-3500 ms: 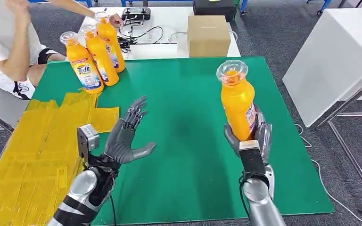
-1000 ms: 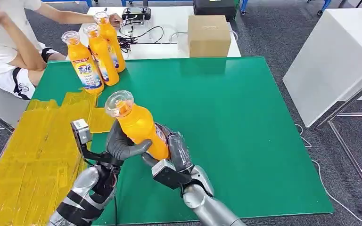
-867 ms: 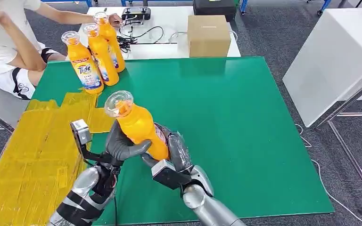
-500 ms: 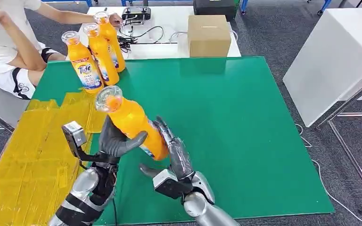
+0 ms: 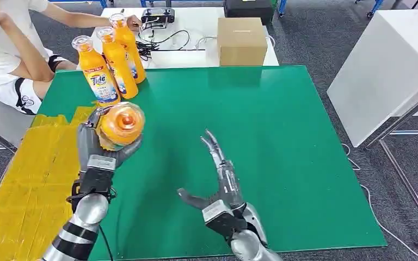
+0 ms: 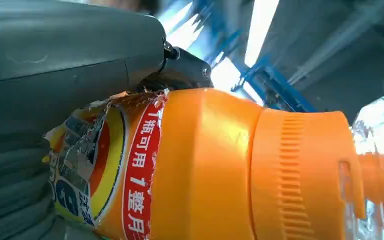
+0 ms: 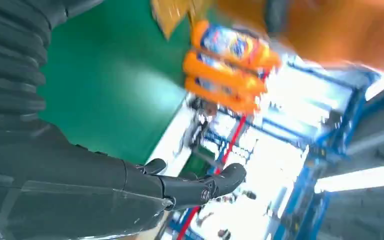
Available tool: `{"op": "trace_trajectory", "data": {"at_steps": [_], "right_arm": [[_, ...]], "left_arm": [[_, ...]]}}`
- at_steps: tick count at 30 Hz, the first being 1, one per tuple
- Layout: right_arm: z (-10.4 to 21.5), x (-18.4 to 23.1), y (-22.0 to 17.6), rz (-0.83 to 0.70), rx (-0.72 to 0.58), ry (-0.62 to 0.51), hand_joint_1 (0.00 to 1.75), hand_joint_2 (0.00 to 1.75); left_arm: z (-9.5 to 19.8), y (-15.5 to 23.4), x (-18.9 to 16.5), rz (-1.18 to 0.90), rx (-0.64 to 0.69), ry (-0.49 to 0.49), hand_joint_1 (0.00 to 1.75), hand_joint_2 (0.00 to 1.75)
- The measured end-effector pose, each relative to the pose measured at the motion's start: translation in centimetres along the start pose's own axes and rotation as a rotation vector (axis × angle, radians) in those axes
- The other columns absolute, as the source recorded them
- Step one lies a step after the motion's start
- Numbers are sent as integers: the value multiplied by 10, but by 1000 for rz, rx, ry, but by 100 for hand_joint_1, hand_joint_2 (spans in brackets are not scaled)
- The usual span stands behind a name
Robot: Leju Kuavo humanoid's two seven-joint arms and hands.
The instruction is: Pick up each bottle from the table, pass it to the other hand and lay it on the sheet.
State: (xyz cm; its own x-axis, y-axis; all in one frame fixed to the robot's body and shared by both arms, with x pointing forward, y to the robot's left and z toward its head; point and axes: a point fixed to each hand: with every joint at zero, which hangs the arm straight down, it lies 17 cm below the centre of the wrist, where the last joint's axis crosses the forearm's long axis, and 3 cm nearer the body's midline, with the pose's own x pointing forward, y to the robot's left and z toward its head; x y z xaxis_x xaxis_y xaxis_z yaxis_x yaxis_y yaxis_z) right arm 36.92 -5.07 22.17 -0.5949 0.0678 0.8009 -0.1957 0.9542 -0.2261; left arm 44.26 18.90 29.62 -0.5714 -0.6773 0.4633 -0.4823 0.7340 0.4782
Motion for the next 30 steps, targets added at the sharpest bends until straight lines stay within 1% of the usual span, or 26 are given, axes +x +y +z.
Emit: {"op": "trace_trajectory", "data": {"at_steps": [2,3,4,5,10,16,20,21,22,26,30], "right_arm": [[0,1,-3,1,-5,-3,0,175],[-2,9,-26,11,-48,-21,0,175],[-1,19,-57,36,-112,-43,0,175],[1,23,-73,51,-147,-50,0,175],[6,33,-100,75,-201,-67,0,175],[8,37,-120,103,-241,-67,0,175],[8,38,-126,108,-254,-66,0,175],[8,38,-127,109,-256,-65,0,175],[8,37,-127,109,-257,-64,0,175],[8,35,-128,107,-256,-48,0,175],[10,31,-130,108,-260,-31,0,175]], "left_arm": [[0,-1,-1,-35,-13,-7,175,175],[5,-16,-18,-331,-138,-49,175,175],[14,-37,-70,-659,-337,-26,175,175],[19,-43,-100,-755,-426,6,175,175],[40,-58,-151,-834,-607,90,175,175],[75,-75,-201,-846,-822,232,175,175],[85,-80,-216,-863,-877,255,175,175],[86,-81,-219,-865,-889,261,37,175],[88,-81,-221,-859,-895,270,0,175],[101,-87,-225,-777,-916,318,0,175],[110,-86,-233,-765,-913,364,0,175]]}}
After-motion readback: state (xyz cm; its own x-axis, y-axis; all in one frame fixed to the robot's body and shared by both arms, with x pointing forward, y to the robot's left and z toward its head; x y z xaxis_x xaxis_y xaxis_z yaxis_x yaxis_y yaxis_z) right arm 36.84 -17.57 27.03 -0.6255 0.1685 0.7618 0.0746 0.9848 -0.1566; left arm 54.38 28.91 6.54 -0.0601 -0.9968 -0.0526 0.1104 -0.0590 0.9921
